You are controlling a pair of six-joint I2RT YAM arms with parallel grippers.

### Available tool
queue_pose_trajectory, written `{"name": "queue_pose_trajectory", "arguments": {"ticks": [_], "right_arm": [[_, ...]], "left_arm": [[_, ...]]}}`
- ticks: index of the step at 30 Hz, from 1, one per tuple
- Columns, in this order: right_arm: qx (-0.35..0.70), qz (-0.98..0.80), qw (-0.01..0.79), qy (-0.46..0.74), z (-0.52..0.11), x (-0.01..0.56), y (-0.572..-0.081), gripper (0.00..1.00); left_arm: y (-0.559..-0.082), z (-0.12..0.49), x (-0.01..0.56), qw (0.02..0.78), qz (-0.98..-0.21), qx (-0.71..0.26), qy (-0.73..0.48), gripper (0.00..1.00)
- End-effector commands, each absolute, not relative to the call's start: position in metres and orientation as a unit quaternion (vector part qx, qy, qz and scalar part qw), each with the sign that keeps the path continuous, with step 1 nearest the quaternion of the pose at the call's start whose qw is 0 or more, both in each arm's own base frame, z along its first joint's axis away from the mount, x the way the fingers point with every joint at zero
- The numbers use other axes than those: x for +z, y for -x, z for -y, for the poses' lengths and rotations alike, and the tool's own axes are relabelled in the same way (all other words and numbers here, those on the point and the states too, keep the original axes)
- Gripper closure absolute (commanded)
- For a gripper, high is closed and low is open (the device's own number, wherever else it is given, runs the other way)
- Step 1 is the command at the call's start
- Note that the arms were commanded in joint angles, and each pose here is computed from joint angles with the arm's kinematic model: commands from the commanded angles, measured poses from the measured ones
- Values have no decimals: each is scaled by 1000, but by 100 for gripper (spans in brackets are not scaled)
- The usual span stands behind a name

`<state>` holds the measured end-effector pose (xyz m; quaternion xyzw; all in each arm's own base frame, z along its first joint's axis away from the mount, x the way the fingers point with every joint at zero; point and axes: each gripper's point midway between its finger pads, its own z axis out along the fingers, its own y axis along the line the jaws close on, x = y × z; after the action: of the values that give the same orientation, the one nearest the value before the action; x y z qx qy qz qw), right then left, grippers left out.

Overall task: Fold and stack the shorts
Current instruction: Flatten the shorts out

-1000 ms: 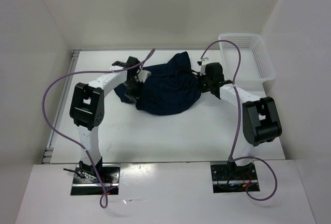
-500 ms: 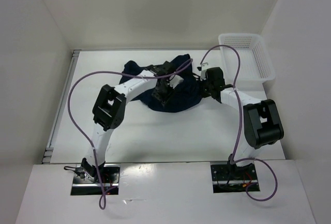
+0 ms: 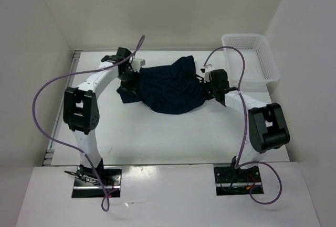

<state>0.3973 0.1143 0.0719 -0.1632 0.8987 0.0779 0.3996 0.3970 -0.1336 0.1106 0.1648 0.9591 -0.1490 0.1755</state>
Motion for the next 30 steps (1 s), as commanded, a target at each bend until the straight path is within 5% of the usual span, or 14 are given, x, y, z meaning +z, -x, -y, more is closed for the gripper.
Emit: {"name": "queue_pose_trajectory", "arguments": {"ticks": [1, 6, 17, 23, 25, 29, 30], "right_arm": [[79, -878, 441, 171, -118, 94, -411, 100], [79, -880, 437, 171, -117, 93, -410, 100], [79, -882, 433, 171, -117, 89, -407, 100], [77, -881, 433, 175, -117, 89, -410, 100], [75, -880, 433, 179, -117, 89, -410, 100], [62, -877, 435, 193, -113, 89, -411, 100], [59, -880, 428, 199, -112, 86, -408, 100]], "left_arm": [[-384, 153, 61, 111, -962, -176, -177, 60], [-404, 168, 48, 124, -957, -183, -189, 50], [-414, 189, 49, 159, -944, -197, -212, 44], [-409, 185, 2, 117, -957, -158, -212, 44], [-406, 187, -4, 109, -957, -163, -212, 53], [-409, 192, 8, 110, -955, -176, -213, 95], [-412, 185, 22, 123, -955, -169, -209, 98]]}}
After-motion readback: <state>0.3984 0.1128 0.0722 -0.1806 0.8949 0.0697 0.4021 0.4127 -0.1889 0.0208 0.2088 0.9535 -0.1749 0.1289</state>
